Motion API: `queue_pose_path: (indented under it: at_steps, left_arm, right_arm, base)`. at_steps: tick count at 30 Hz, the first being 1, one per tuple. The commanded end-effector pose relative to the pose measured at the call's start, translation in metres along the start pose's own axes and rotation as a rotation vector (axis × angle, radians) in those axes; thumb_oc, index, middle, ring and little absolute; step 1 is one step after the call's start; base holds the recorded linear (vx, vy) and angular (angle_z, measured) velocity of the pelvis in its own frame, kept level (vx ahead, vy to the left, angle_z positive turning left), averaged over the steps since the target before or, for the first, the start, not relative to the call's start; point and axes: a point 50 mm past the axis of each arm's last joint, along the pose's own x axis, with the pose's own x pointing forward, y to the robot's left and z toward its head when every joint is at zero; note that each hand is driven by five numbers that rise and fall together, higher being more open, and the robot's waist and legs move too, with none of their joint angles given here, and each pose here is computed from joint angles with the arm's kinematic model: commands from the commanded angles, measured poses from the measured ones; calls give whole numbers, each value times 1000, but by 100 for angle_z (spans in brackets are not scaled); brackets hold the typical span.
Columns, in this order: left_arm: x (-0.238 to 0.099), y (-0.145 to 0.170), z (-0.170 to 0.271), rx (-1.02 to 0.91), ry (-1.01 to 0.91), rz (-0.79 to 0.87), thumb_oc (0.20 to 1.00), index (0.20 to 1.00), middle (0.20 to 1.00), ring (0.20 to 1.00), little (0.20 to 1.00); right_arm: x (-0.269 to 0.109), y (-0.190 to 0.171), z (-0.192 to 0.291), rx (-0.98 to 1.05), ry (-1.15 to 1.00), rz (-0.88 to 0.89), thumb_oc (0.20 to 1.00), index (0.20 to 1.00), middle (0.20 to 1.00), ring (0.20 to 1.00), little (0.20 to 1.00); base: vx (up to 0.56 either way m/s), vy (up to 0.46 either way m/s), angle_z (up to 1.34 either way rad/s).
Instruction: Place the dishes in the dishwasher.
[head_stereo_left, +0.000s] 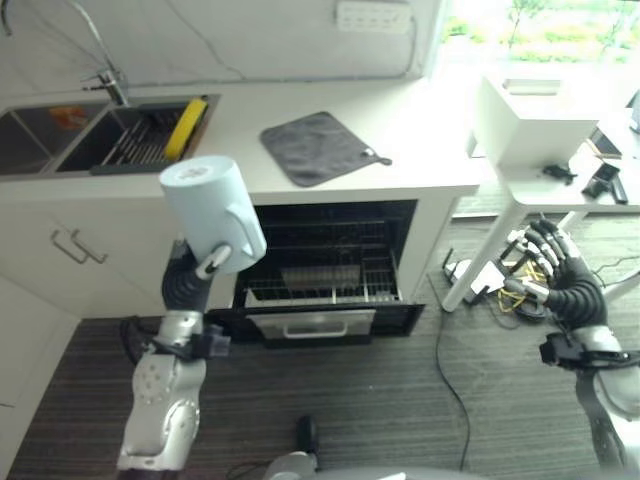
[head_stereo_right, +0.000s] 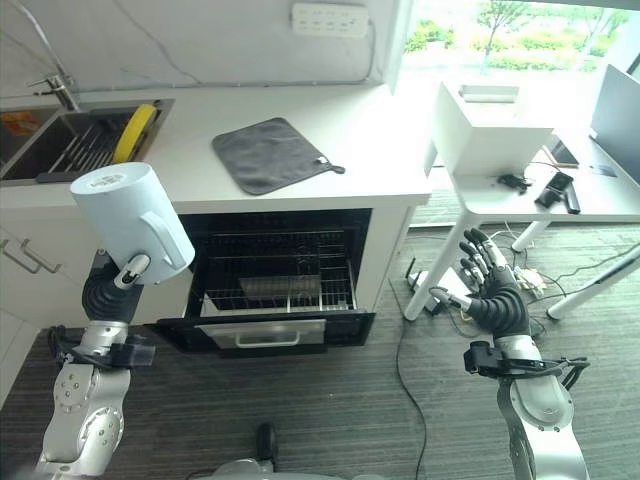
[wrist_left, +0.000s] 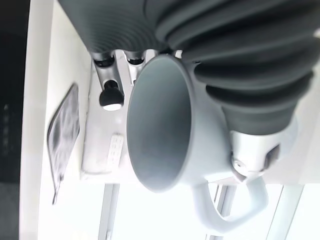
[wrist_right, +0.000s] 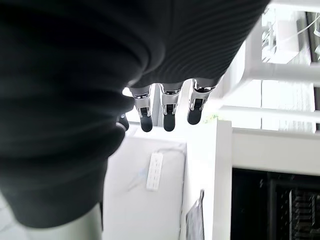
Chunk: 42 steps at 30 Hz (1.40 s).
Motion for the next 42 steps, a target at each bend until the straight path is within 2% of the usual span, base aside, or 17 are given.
queue_pose_path:
  at_steps: [1, 13, 27, 37, 42]
  left_arm:
    - [2, 2, 19, 26, -73, -26, 200, 200, 200, 200, 200]
    - [9, 0, 25, 62, -96, -50, 200, 200, 200, 200, 200]
    - [19, -15, 24, 63, -116, -73, 200, 200, 200, 200, 200]
    - [8, -11, 19, 19, -82, -67, 200, 200, 200, 200, 200]
    - [4, -13, 17, 12, -89, -78, 200, 200, 200, 200, 200]
  right_arm:
    - [6, 1, 13, -13, -92, -17, 1000, 1000, 1000, 1000, 1000]
    - [10, 11, 10, 14, -107, 13, 1000, 1000, 1000, 1000, 1000]
    - [30, 29, 21, 33, -133, 90, 1000, 1000, 1000, 1000, 1000]
    - [25, 31, 18, 49, -105, 149, 1000, 1000, 1000, 1000, 1000]
    - [24, 31, 16, 23, -94, 171, 1000, 1000, 1000, 1000, 1000]
  base:
    - [65, 193, 24]
    - [45, 146, 1]
    - [67, -184, 6]
    - [93, -200, -3]
    - [130, 111, 21]
